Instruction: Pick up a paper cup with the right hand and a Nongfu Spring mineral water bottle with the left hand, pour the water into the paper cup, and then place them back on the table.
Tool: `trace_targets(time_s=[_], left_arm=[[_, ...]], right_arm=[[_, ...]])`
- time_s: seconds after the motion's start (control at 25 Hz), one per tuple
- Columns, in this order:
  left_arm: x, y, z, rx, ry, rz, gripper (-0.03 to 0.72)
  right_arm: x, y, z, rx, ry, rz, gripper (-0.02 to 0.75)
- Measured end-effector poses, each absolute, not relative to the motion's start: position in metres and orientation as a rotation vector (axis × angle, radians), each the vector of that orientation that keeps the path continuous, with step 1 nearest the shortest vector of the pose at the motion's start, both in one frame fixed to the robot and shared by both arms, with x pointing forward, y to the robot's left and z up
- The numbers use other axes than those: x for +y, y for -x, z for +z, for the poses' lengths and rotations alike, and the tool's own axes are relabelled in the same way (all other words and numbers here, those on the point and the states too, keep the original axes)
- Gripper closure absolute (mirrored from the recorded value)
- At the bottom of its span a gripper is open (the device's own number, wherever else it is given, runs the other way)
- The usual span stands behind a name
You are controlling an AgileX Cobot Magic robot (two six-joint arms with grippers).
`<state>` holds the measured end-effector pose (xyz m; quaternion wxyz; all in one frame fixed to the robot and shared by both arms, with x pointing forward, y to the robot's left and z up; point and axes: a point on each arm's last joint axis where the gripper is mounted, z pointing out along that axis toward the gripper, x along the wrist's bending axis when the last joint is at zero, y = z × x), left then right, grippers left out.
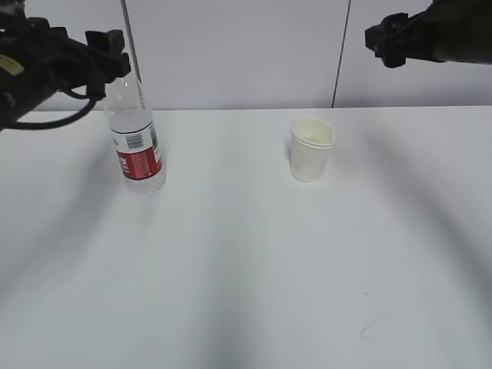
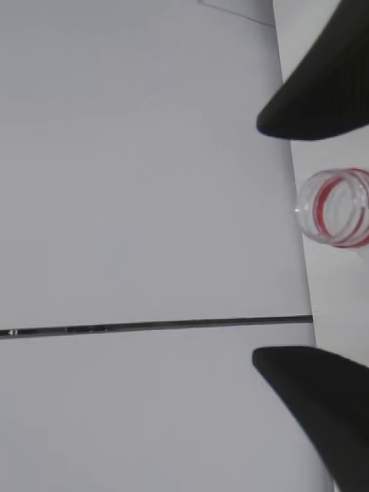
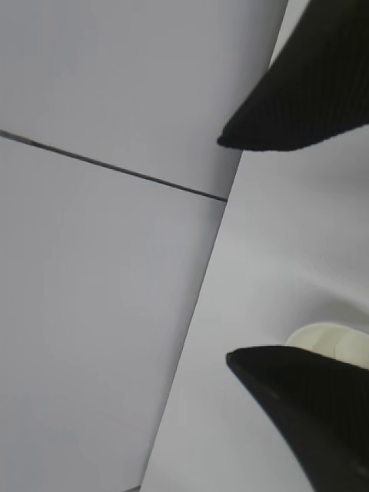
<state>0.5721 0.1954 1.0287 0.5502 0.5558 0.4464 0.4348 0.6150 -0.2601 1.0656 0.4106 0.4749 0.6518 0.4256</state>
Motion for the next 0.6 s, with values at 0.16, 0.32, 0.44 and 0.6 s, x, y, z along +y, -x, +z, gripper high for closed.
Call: trace_targets(time_s=[0.16, 0.32, 0.44, 0.6], left_arm=[[0.194, -0.578, 1.045, 1.115, -1.392, 0.974, 0.179], [0.193, -0.588, 1.058, 1.195, -1.507, 0.882, 0.179], [0.196, -0.593, 1.069, 1.247, -1.579, 0.819, 0.179], [0.202, -0.597, 1.080, 1.315, -1.665, 0.743, 0.179]], right_arm=[[-0.265, -0.618, 1.073, 1.625, -1.251, 1.017, 0.147], [-0.268, -0.619, 1.076, 1.632, -1.331, 0.917, 0.148], [-0.265, -0.618, 1.080, 1.643, -1.376, 0.851, 0.148], [-0.255, -0.618, 1.090, 1.655, -1.395, 0.811, 0.148]])
